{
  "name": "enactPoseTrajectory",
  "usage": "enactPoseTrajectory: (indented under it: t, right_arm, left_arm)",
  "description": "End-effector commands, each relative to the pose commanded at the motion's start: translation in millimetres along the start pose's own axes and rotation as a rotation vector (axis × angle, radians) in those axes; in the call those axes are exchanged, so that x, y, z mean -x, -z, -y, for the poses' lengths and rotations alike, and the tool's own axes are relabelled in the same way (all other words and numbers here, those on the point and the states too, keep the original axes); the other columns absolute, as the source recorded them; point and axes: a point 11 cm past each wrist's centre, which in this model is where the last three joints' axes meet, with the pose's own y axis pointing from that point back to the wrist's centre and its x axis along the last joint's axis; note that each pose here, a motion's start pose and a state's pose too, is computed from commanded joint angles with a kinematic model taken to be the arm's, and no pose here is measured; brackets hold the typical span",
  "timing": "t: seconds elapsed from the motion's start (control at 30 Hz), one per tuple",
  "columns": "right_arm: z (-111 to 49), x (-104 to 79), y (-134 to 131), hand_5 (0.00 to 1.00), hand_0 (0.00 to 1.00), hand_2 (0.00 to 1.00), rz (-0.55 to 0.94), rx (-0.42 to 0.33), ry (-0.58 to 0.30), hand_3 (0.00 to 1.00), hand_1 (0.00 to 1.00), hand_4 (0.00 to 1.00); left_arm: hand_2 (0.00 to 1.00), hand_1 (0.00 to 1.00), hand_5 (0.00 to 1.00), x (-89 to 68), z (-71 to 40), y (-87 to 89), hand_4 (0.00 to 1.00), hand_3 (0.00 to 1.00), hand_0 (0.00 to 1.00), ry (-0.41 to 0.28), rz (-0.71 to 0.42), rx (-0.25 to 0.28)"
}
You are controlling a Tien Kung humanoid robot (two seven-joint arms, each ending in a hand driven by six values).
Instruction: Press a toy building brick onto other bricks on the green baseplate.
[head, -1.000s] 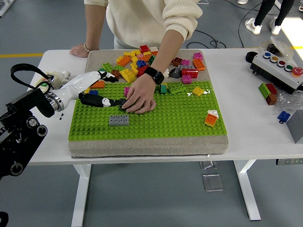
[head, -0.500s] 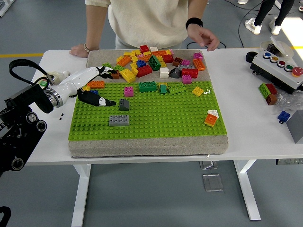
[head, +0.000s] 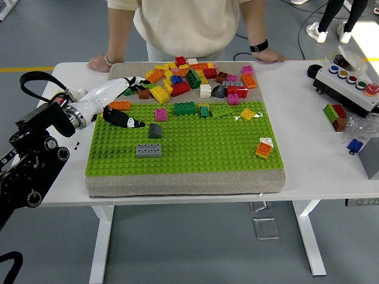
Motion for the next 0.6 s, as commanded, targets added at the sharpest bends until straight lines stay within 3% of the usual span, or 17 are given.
enactPoseTrajectory:
  t: [0.03, 0.2, 0.23, 0.4, 0.43, 0.6]
  right_arm:
    - [0.0, -0.1, 0.0, 0.491, 0.76, 0.731, 0.001, 0.0, 0.0, 0.69, 0.686, 0.97]
    - [-0.1, -0.9, -0.4, 0.491, 0.76, 0.731, 0.004, 0.0, -0.001, 0.69, 0.686, 0.97]
    - [-0.1, -1.1, -0.3, 0.49, 0.759, 0.731, 0.005, 0.0, -0.002, 0.69, 0.686, 0.97]
    - [-0.1, -1.3, -0.3, 0.49, 0.759, 0.731, 0.008, -0.001, -0.002, 0.69, 0.686, 0.97]
    - [-0.1, -1.3, -0.1, 0.491, 0.759, 0.73, 0.008, -0.001, -0.002, 0.69, 0.686, 0.971]
    - [-0.1, -1.7, -0.2, 0.491, 0.759, 0.73, 0.009, -0.002, -0.003, 0.69, 0.686, 0.971]
  left_arm:
    - [0.572, 0.652, 0.002, -0.8, 1.1, -0.4, 0.764, 0.581, 0.712, -0.013, -0.002, 0.003]
    - [0.572, 0.652, 0.002, -3.3, 3.4, -0.6, 0.764, 0.581, 0.712, -0.044, -0.007, 0.005]
    - [0.549, 0.606, 0.002, -3.6, 4.0, -0.7, 0.69, 0.55, 0.654, -0.046, -0.009, 0.005]
    - [0.549, 0.606, 0.002, -3.5, 5.5, -1.3, 0.69, 0.55, 0.654, -0.061, -0.012, 0.006]
    - [0.53, 0.573, 0.002, -3.4, 5.9, -1.7, 0.658, 0.52, 0.616, -0.066, -0.015, 0.008]
    - [0.53, 0.573, 0.002, -1.0, 6.7, -2.2, 0.658, 0.52, 0.616, -0.042, -0.022, 0.009]
